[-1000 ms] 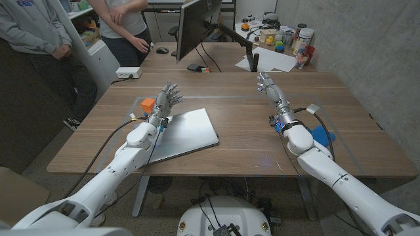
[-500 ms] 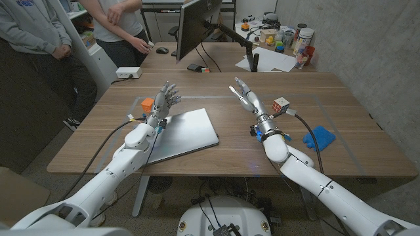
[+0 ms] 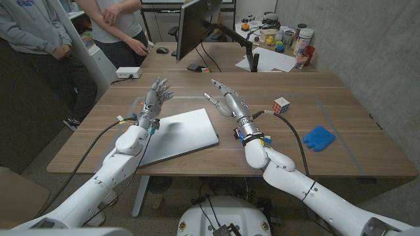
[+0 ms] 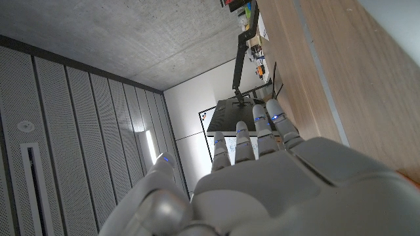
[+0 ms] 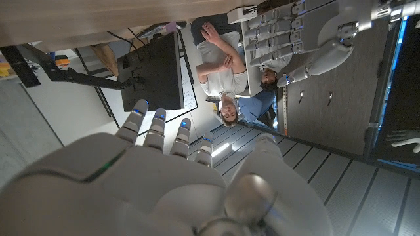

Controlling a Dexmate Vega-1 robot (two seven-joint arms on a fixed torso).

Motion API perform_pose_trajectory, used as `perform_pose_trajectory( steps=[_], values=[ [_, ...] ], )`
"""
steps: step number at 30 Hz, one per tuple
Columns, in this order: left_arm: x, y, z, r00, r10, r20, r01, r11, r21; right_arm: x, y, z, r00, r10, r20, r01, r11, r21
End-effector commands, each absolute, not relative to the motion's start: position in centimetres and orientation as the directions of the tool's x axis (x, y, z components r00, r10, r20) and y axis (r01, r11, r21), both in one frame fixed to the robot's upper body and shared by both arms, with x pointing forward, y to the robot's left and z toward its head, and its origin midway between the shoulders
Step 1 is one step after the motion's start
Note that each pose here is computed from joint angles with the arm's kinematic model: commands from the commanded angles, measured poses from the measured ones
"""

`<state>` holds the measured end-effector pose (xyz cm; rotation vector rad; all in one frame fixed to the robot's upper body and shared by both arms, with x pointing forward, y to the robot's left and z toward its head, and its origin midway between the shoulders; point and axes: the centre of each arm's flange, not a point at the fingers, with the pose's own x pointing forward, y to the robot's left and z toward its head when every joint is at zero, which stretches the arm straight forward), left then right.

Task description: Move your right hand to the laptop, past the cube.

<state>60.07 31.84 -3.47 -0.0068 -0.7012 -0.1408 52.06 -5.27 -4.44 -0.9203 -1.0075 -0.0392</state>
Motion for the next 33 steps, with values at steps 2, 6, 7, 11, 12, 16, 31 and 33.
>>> perform_pose_trajectory(
  steps=[2, 6, 7, 11, 12, 16, 31, 33],
  values=[
    [59.2, 32.3, -3.3, 0.749, -0.113, 0.652, 0.114, 0.993, 0.041, 47.0, 1.6, -6.3, 0.44, 0.519, 0.733, 0.563, 0.477, -0.675],
    [59.3, 32.5, -3.5, 0.753, -0.11, 0.649, 0.114, 0.993, 0.037, 47.2, 3.7, -7.4, 0.473, 0.557, 0.683, 0.562, 0.406, -0.721],
    [59.3, 32.5, -3.6, 0.753, -0.11, 0.648, 0.112, 0.993, 0.038, 47.5, 4.2, -7.7, 0.486, 0.565, 0.667, 0.552, 0.393, -0.735],
    [59.0, 32.8, -3.8, 0.754, -0.105, 0.648, 0.105, 0.994, 0.038, 49.3, 6.0, -8.8, 0.554, 0.575, 0.602, 0.505, 0.342, -0.792],
    [58.9, 32.9, -3.8, 0.754, -0.101, 0.649, 0.102, 0.994, 0.037, 49.8, 6.4, -9.0, 0.572, 0.575, 0.585, 0.493, 0.329, -0.805],
    [58.5, 33.1, -3.9, 0.755, -0.096, 0.649, 0.093, 0.995, 0.04, 51.4, 7.7, -9.9, 0.616, 0.572, 0.542, 0.474, 0.281, -0.834],
    [58.0, 33.2, -4.0, 0.751, -0.095, 0.654, 0.09, 0.995, 0.041, 54.0, 8.9, -10.3, 0.7, 0.511, 0.498, 0.516, 0.12, -0.848],
    [58.0, 33.1, -4.1, 0.751, -0.097, 0.653, 0.092, 0.995, 0.042, 54.1, 8.9, -10.4, 0.706, 0.507, 0.495, 0.52, 0.105, -0.848]
  ],
)
